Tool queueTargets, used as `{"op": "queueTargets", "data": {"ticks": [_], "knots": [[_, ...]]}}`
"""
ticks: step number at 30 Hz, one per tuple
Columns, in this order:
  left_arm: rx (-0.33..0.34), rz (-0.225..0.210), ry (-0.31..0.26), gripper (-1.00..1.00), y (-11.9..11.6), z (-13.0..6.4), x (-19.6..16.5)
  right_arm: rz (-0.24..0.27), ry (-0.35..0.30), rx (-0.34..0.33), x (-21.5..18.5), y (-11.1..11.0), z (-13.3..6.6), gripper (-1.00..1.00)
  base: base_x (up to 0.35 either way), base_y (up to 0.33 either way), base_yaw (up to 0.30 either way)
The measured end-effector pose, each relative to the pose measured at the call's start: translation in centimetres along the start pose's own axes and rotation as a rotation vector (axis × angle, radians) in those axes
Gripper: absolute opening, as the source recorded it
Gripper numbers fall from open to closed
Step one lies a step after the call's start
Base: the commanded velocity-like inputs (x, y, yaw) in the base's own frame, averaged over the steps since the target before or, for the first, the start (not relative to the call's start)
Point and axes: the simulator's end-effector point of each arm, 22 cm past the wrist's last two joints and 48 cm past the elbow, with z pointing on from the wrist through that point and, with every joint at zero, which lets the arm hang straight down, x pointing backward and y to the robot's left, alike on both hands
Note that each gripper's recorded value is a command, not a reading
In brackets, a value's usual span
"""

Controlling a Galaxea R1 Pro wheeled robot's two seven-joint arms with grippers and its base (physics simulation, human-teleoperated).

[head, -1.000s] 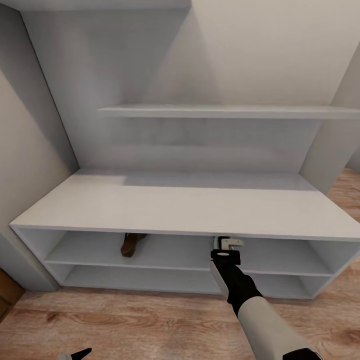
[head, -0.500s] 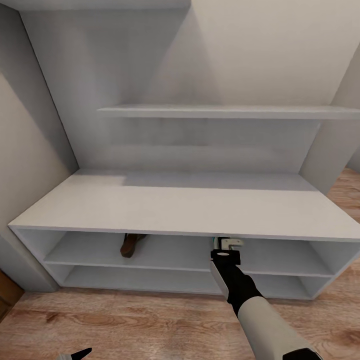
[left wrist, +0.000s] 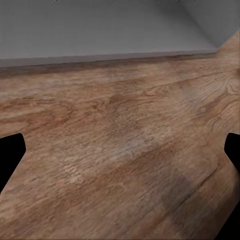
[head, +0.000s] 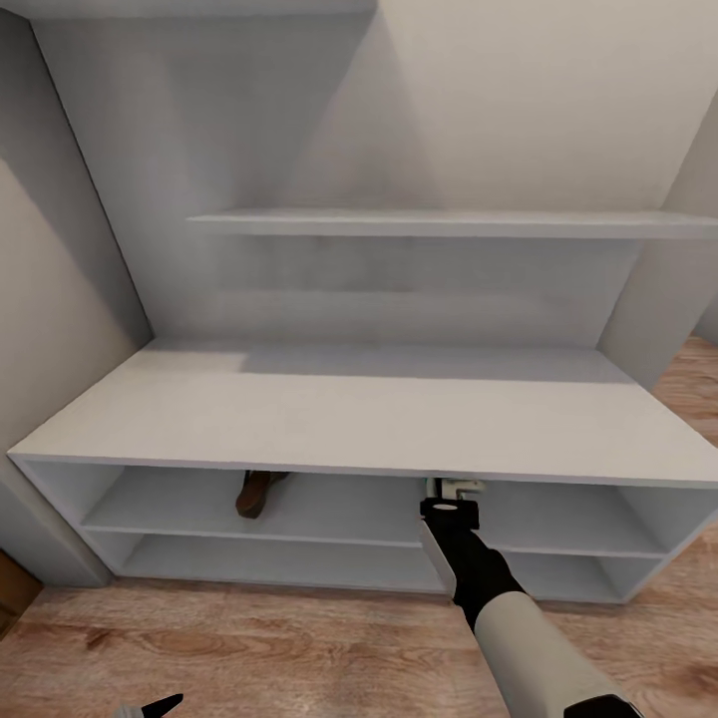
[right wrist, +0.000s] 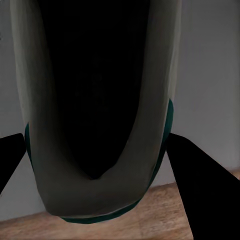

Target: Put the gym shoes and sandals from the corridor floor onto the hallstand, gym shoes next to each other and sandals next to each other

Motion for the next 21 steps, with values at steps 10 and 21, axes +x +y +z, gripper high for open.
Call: {"op": "queueTargets", "data": {"ticks": [10,21], "knots": [[0.000,0.000,0.000,1.00,0.00,0.00,0.00,0.000,0.000,0.000,0.00,0.00,0.01,-1.00,0.010,-0.006,0.000],[0.000,0.000,0.000,1.00,0.00,0.00,-0.01,0.002,0.000,0.002,-0.01,-0.06,0.00,-1.00,0.138,0.000,0.000]]}}
